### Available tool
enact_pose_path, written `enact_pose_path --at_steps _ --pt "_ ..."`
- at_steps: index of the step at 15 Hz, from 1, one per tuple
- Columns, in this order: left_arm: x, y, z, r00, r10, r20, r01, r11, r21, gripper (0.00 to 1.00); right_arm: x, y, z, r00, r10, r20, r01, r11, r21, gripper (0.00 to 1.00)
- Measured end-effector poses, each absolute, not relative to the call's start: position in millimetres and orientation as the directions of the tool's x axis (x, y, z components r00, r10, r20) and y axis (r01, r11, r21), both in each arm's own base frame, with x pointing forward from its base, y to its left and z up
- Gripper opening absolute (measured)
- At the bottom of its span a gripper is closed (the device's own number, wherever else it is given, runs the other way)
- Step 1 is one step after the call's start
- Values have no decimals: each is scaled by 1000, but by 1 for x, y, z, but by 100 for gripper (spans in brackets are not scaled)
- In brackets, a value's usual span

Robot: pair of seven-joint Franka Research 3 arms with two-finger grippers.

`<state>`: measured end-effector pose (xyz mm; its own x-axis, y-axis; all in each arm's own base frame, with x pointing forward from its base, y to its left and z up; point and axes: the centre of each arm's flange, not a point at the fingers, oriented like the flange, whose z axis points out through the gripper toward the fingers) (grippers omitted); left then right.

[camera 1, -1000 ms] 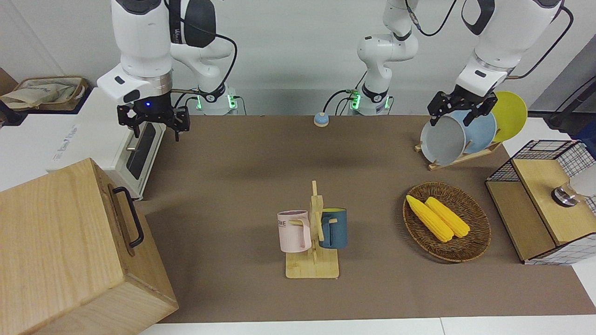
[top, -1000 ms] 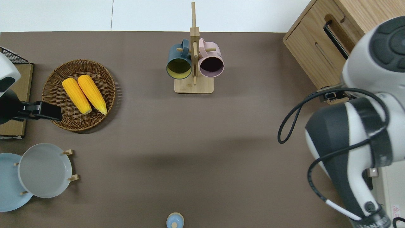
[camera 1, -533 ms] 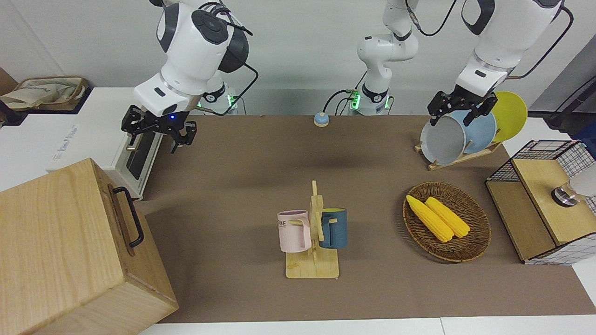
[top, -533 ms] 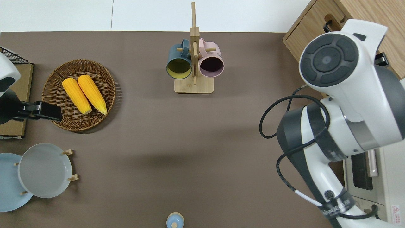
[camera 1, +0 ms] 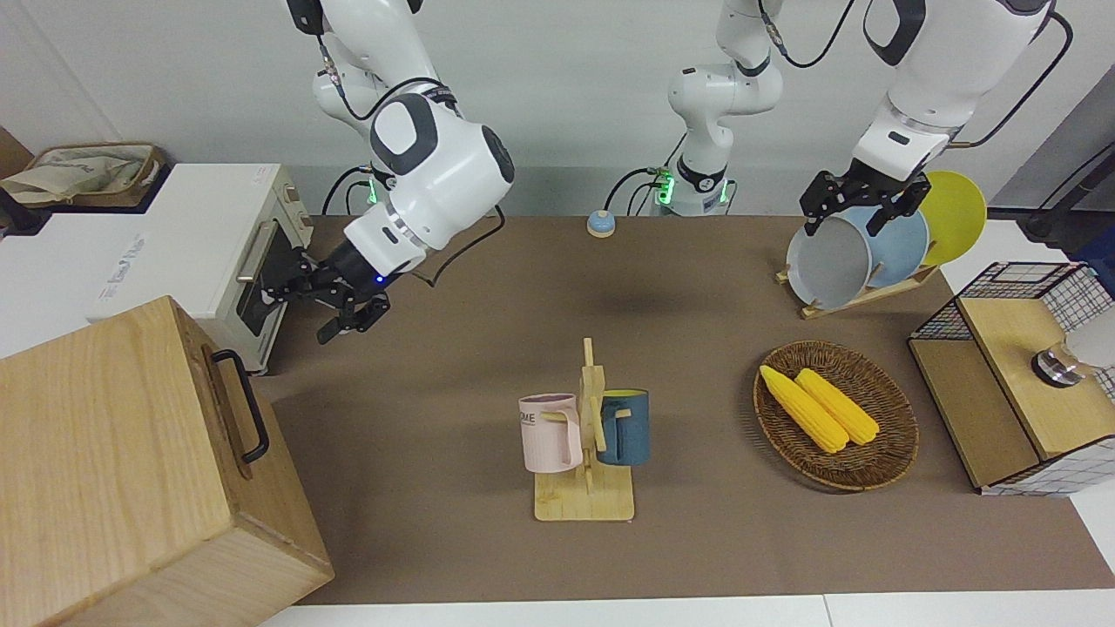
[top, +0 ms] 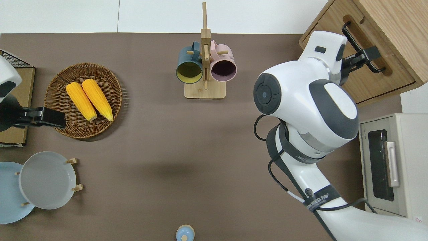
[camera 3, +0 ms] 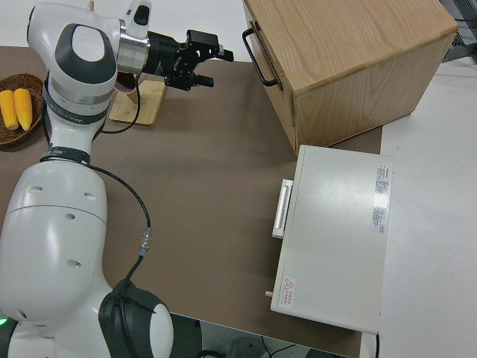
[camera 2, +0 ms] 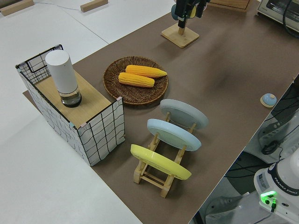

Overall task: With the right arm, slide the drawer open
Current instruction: 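Reach the right gripper up to the black drawer handle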

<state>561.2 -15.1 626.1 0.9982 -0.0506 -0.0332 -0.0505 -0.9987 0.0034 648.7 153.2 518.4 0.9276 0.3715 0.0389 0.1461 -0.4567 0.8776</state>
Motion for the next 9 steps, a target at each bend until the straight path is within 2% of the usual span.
enact_pose_path --at_steps 9 --pt "561 -15 626 998 -51 -33 -51 -999 3 100 663 155 454 879 477 -2 96 -172 980 98"
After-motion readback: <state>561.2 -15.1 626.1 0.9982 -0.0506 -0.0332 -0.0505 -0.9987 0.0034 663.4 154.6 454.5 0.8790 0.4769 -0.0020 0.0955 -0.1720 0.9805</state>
